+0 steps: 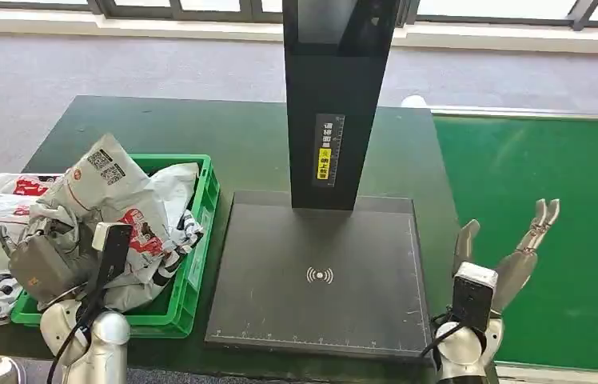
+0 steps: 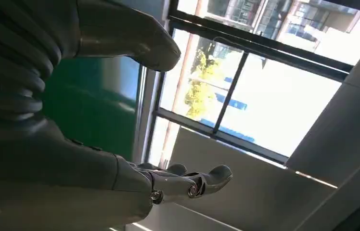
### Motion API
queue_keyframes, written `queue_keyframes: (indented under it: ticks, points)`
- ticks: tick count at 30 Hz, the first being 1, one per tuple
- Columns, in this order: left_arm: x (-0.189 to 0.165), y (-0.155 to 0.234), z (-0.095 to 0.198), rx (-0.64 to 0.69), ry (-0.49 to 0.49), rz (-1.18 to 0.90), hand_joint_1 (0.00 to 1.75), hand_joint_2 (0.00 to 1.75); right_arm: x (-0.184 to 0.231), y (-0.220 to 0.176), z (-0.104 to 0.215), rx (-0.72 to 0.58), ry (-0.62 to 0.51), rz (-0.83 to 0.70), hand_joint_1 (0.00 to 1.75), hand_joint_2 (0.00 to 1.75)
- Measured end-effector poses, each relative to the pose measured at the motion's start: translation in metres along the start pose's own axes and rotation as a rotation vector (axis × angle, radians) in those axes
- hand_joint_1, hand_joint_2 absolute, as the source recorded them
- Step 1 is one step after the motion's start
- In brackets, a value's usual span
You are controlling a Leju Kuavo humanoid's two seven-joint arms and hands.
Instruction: Moved the parcel from conveyor to table for the left to box.
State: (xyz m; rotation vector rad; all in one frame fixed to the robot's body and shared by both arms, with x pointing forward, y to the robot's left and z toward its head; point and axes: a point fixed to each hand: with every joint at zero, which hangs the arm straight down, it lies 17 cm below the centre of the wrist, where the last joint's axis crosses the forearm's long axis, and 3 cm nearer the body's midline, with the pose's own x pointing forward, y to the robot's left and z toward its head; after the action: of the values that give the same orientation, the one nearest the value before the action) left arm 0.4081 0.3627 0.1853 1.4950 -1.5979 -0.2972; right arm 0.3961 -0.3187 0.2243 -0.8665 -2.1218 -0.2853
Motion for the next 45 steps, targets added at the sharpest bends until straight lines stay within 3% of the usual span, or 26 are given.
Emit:
queue_keyframes:
  ticks: [1, 2, 21, 29, 30, 45]
  points:
    - [0.0, 0.0, 0.0, 0.002, -0.002, 0.004, 0.0, 1.75, 0.0, 0.0, 0.0, 0.0, 0.0, 0.0, 0.0, 1.75]
    - [0.001, 0.001, 0.0, 0.005, -0.006, 0.007, 0.0, 0.0, 0.0, 0.0, 0.0, 0.0, 0.001, -0.001, 0.0, 1.75]
    - [0.014, 0.065, -0.019, 0.218, -0.091, 0.167, 0.0, 0.0, -0.009, 0.004, 0.006, 0.018, 0.026, -0.005, 0.0, 1.75]
    - [0.014, 0.072, -0.02, 0.241, -0.105, 0.174, 0.0, 0.0, -0.012, 0.006, 0.008, 0.023, 0.036, -0.004, 0.0, 1.75]
    - [0.013, 0.072, -0.019, 0.241, -0.105, 0.173, 0.0, 1.75, -0.012, 0.006, 0.008, 0.023, 0.038, -0.003, 0.0, 1.75]
    - [0.009, 0.069, -0.02, 0.22, -0.085, 0.128, 0.0, 1.75, -0.018, 0.008, 0.011, 0.031, 0.052, 0.004, 0.0, 1.75]
